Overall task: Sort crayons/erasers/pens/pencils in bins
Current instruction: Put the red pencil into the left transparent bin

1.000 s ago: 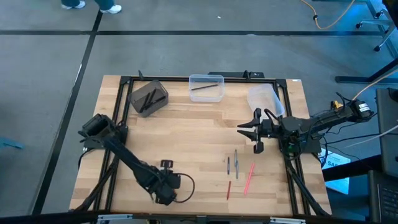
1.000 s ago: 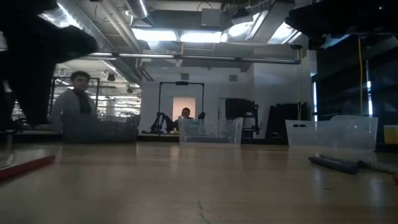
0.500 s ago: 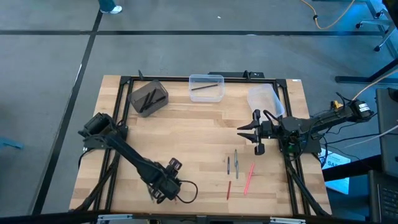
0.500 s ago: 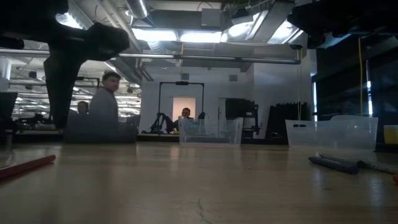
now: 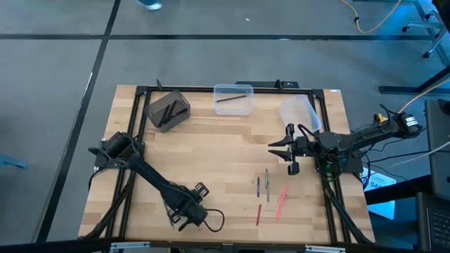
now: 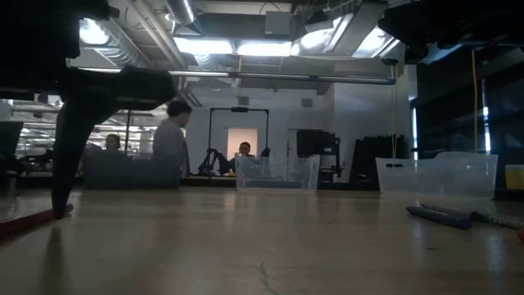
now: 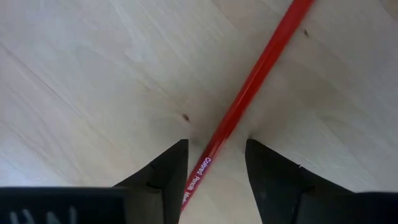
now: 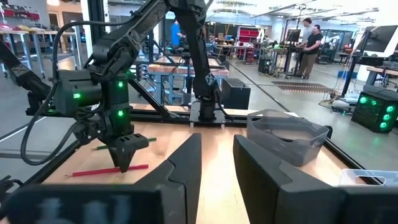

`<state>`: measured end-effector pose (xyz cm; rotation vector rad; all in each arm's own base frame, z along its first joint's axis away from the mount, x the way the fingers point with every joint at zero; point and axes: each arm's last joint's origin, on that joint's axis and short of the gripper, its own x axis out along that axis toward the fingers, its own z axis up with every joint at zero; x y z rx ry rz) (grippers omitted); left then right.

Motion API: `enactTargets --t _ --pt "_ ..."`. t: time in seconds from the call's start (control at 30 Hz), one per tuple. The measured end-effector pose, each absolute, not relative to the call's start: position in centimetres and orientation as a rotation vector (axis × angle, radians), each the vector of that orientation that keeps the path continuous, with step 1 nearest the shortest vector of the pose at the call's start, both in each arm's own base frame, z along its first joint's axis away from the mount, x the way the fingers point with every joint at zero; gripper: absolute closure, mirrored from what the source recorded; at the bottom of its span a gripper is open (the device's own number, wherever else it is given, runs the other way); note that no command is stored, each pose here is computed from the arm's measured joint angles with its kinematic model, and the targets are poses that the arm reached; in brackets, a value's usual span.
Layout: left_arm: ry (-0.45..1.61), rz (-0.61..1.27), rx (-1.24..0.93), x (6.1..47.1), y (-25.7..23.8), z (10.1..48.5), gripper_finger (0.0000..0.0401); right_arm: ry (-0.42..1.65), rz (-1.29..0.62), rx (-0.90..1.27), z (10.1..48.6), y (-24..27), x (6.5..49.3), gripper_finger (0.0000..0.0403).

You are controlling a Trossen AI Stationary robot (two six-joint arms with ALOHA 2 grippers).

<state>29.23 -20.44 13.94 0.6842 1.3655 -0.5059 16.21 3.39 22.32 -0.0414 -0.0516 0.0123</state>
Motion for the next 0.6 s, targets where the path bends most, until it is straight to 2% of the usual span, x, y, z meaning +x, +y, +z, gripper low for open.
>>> enactTargets --t 0.27,0.6 --pt "1.417 -0.462 0.597 30.2 -18.6 13.8 0.0301 -0.050 0.022 -0.034 22.3 3.4 16.2 0.0305" --pt "1.452 -0.280 0.453 31.2 -16.6 13.7 0.0364 -0.050 0.022 -0.018 22.3 3.4 16.2 0.0305"
